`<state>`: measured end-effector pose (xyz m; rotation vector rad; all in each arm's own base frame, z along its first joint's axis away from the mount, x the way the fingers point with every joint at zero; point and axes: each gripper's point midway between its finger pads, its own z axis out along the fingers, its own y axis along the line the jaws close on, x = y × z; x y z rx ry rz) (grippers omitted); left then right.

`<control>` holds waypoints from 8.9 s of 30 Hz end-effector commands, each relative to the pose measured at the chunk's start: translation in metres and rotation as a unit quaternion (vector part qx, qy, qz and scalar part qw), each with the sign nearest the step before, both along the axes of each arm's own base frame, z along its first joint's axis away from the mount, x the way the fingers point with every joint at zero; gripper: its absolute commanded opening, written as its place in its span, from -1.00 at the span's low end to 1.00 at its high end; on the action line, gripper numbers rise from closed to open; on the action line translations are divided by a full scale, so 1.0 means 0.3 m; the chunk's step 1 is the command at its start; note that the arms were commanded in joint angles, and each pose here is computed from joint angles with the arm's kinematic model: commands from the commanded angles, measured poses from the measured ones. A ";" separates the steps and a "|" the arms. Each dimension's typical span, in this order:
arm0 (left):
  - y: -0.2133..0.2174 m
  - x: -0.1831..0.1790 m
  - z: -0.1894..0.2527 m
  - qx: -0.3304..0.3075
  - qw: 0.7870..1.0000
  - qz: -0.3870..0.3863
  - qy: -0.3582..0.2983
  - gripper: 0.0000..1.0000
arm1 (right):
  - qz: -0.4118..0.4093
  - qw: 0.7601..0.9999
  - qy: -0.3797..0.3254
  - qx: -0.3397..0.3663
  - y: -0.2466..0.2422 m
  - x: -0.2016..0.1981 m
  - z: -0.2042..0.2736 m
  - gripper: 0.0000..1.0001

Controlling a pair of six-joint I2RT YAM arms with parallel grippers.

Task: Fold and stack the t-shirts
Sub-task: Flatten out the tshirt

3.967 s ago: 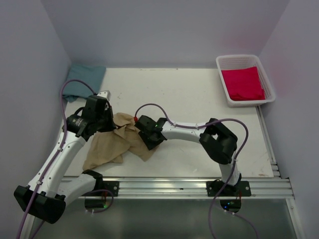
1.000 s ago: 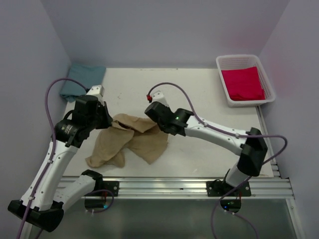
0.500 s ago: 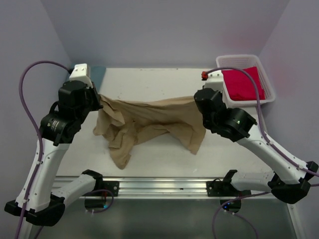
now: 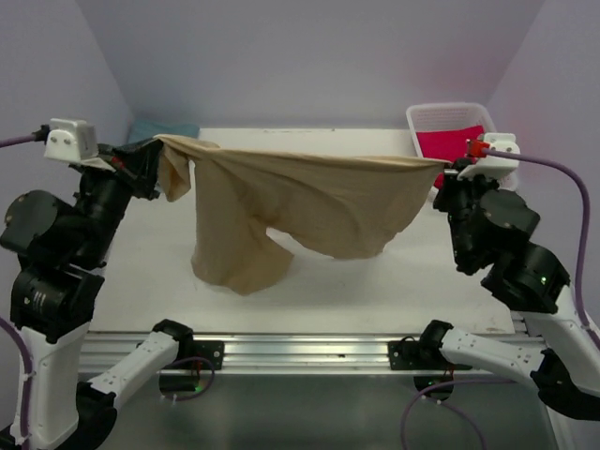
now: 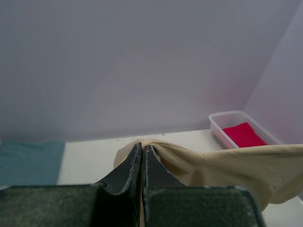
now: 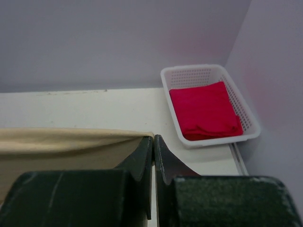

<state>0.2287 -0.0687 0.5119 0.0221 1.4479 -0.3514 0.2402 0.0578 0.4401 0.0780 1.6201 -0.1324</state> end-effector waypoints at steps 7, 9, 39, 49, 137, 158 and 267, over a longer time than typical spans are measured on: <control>-0.040 -0.236 0.414 -0.001 0.975 -0.092 -0.204 -1.00 | 0.062 0.989 -0.135 -0.010 -0.053 -0.074 0.324 -1.00; -0.055 -0.237 0.438 0.010 0.971 -0.103 -0.213 -1.00 | 0.070 0.988 -0.134 -0.018 -0.036 -0.066 0.358 -1.00; -0.289 0.110 0.551 0.167 0.948 -0.013 -0.270 -1.00 | 0.075 0.964 -0.239 -0.095 0.189 0.142 0.562 -1.00; -0.140 -0.279 0.574 0.061 0.908 -0.097 -0.403 -1.00 | 0.134 0.888 -0.436 -0.052 0.043 -0.190 0.677 -1.00; 0.100 0.576 -0.792 0.082 0.978 0.120 0.149 -1.00 | -0.030 0.975 0.201 -0.085 -0.023 0.608 -0.513 -1.00; -0.144 -0.016 -1.150 0.005 0.877 -0.014 0.480 -1.00 | 0.034 0.887 0.449 -0.101 0.106 0.147 -0.955 -1.00; -0.350 1.214 -1.439 -0.231 0.891 -0.198 0.336 -0.68 | -0.122 0.865 0.478 0.097 -0.138 1.047 -1.450 -1.00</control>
